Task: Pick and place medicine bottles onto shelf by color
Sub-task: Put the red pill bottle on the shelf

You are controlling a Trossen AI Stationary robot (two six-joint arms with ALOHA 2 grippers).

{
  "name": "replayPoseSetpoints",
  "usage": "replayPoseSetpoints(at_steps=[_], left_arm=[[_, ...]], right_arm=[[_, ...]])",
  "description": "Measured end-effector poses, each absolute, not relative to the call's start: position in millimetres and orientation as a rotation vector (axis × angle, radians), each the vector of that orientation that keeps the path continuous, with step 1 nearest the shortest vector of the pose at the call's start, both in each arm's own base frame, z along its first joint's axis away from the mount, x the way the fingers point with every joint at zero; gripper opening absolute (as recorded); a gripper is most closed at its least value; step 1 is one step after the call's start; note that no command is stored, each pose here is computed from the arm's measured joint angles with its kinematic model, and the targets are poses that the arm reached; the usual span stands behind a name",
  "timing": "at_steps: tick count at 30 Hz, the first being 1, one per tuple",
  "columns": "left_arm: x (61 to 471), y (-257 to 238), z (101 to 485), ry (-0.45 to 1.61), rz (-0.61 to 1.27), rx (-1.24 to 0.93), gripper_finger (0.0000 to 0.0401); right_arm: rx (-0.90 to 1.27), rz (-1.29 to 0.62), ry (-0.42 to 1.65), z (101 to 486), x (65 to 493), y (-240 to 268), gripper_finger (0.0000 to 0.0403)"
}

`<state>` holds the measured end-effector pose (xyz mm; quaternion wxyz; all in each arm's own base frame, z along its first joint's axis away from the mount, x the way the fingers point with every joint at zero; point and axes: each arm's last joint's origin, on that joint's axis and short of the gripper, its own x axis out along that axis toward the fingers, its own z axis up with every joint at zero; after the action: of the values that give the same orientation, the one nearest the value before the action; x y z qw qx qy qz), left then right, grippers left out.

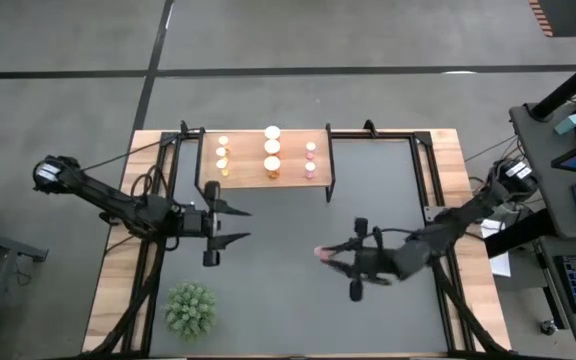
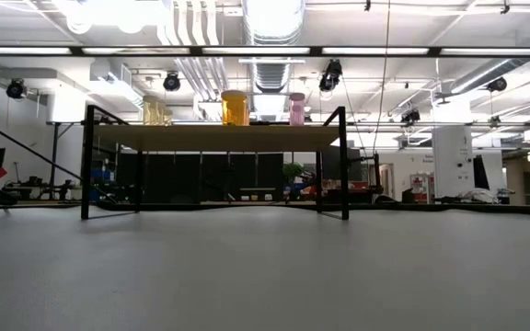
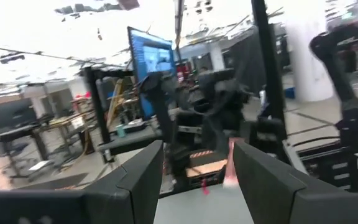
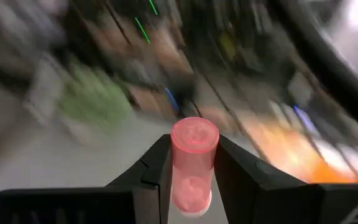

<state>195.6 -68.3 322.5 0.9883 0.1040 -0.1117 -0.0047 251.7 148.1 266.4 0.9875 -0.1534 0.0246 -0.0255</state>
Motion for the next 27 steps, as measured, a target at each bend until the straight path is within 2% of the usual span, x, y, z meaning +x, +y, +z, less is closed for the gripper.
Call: replayPoseSetpoints(at_steps=[3, 9, 17, 23, 27], left_arm=[[203, -74, 320, -0.255, -0.052, 0.204, 0.0179], [230, -85, 308, -0.349, -0.058, 0.136, 0.0179], [281, -106, 269, -0.456, -0.059, 0.089, 0.0179], [292, -109, 247, -0.458, -0.048, 0.085, 0.0179], [299, -113, 239, -0.445, -0.104, 0.109, 0.0179]], right_arm=[[-0.297, 0.089, -0.241, 260, 250, 129, 0.0091], [-0.376, 0.176, -0.594, 237, 255, 95, 0.0091], [-0.453, 0.212, -0.606, 232, 293, 97, 0.0091], [-0.455, 0.207, -0.619, 235, 301, 99, 0.0091], [-0.446, 0.207, -0.633, 239, 300, 99, 0.0091]])
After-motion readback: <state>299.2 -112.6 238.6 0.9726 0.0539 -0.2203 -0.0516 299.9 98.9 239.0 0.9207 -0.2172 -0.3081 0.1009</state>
